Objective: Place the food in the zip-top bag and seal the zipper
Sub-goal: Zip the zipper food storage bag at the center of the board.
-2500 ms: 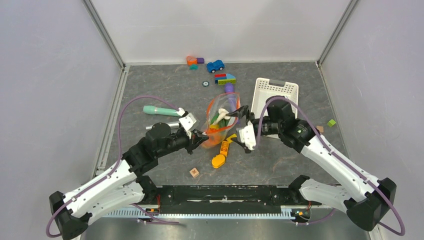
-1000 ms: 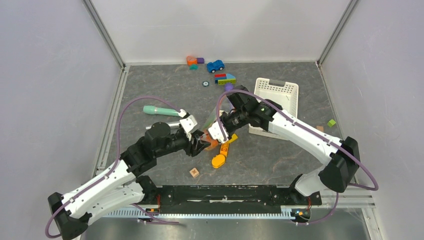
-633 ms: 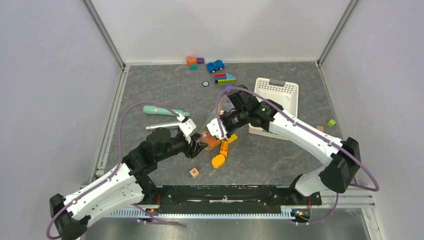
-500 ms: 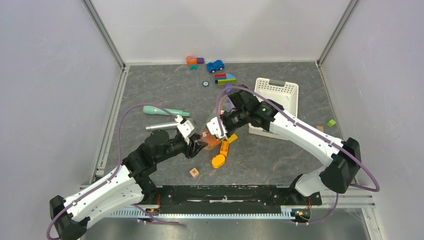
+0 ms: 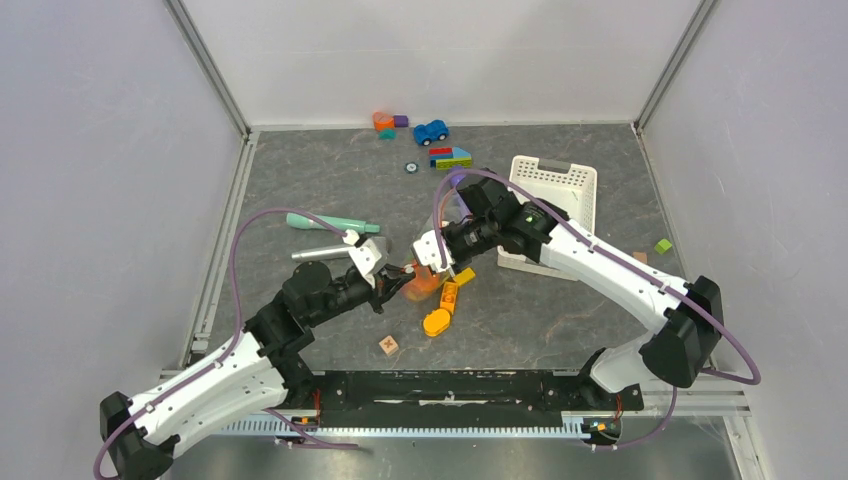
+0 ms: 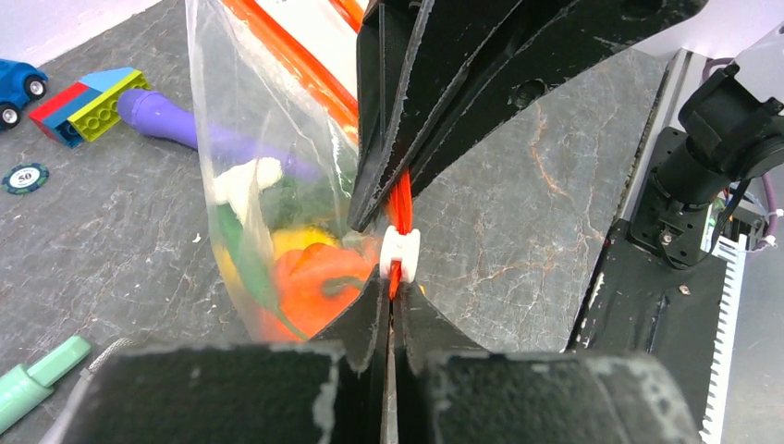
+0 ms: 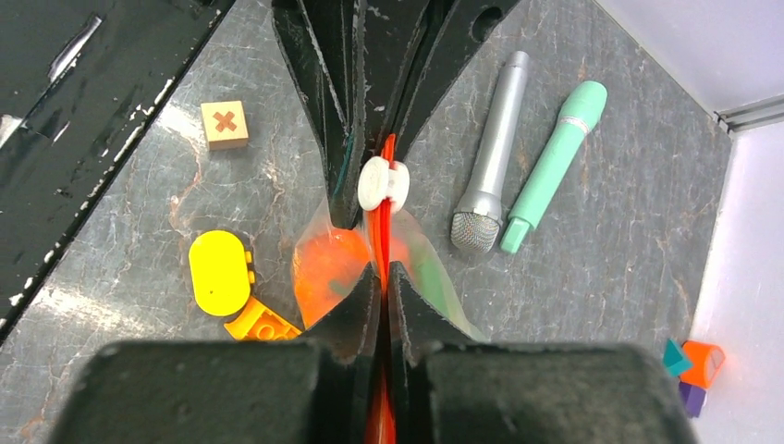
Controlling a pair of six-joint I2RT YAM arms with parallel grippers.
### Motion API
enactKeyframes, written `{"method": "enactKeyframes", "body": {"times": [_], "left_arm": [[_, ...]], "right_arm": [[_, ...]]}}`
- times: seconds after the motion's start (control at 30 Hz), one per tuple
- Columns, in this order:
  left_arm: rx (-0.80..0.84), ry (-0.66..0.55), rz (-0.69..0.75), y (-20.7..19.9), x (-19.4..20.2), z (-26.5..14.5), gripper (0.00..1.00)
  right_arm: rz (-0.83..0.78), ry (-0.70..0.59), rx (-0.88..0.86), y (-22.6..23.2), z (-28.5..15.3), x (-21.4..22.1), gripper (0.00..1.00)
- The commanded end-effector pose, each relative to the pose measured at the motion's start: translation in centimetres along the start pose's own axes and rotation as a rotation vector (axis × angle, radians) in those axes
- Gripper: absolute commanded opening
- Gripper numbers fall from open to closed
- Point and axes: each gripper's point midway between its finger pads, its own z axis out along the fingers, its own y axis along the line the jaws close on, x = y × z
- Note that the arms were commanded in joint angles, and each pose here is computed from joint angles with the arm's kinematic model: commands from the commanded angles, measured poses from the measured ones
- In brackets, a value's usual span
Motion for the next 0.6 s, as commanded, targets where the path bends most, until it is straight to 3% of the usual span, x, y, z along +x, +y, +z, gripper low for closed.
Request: {"method": "enactKeyframes", "body": {"times": [0.0, 0.2, 0.27, 0.57], "left_arm": [[0.057, -0.043, 0.020, -1.0, -1.3, -0.1, 0.02], [0.062, -0.053, 0.020, -1.2, -1.4, -0.4, 0.02], [0.064, -0.051, 0.021, -1.2, -1.4, -0.3, 0.02], [0.068, -0.031, 0.022, -1.2, -1.2, 0.1, 0.02]], "right_arm": [[-0.006, -0.055, 0.055, -1.3, -1.2, -2.4, 0.08], [0.002, -0.146, 0.039, -0.7, -1.7, -4.8, 0.27], [-0.010, -0.166, 0.033, -0.2, -1.8, -5.1, 0.38], [0.008, -0.196, 0.035, 0.4, -1.2, -6.6, 0.40]]}}
